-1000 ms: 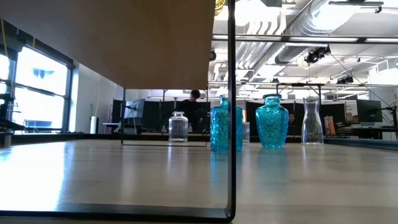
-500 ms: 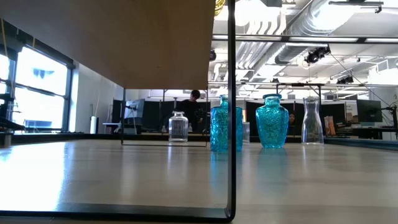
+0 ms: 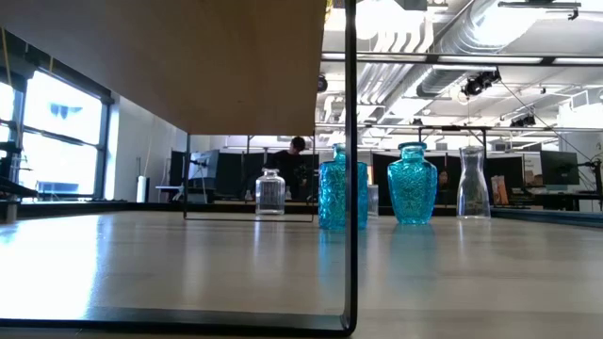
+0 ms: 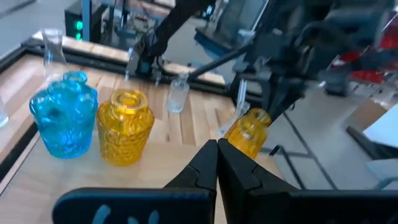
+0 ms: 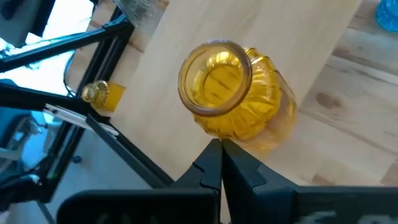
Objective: Sort vases onto shelf
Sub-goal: Put the right yellow vase on the shelf to align with the other yellow vase
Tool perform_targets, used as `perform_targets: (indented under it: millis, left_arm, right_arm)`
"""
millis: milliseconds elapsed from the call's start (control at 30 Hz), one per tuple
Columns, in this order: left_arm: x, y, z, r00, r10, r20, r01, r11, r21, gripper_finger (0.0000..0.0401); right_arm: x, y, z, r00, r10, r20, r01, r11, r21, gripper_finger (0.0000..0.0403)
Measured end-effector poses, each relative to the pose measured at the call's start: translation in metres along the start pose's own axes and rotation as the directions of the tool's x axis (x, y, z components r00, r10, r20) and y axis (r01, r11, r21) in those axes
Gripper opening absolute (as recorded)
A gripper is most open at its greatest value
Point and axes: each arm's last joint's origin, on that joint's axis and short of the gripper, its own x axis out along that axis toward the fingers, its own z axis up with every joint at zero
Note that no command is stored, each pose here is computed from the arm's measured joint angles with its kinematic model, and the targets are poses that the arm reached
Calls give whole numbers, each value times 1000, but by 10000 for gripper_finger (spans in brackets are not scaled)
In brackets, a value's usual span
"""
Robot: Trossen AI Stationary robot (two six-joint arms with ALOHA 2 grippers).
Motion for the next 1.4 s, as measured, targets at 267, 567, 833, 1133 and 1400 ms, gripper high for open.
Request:
perform_targets:
  millis: [267, 567, 833, 1133, 1400]
  left_arm:
    - [-12, -3, 2, 999, -30, 42, 31, 999, -10, 0]
    - [-12, -3, 2, 998, -37, 40, 38, 999, -17, 0]
    - [-12, -3, 2, 998, -38, 40, 39, 999, -25, 0]
    - [-12, -3, 2, 998, -37, 40, 38, 999, -25, 0]
    - [-12, -3, 2, 998, -37, 40, 38, 999, -25, 0]
  right_arm:
    - [12, 0, 24, 1000, -12, 13, 13, 997, -73, 0]
    - [26, 0, 53, 1000, -2, 26, 6, 988, -157, 0]
    - [34, 1, 74, 998, 13, 54, -1, 979, -205, 0]
    - [38, 0, 81, 998, 17, 58, -4, 976, -216, 0]
    - [26, 0, 51, 1000, -9, 9, 10, 984, -180, 0]
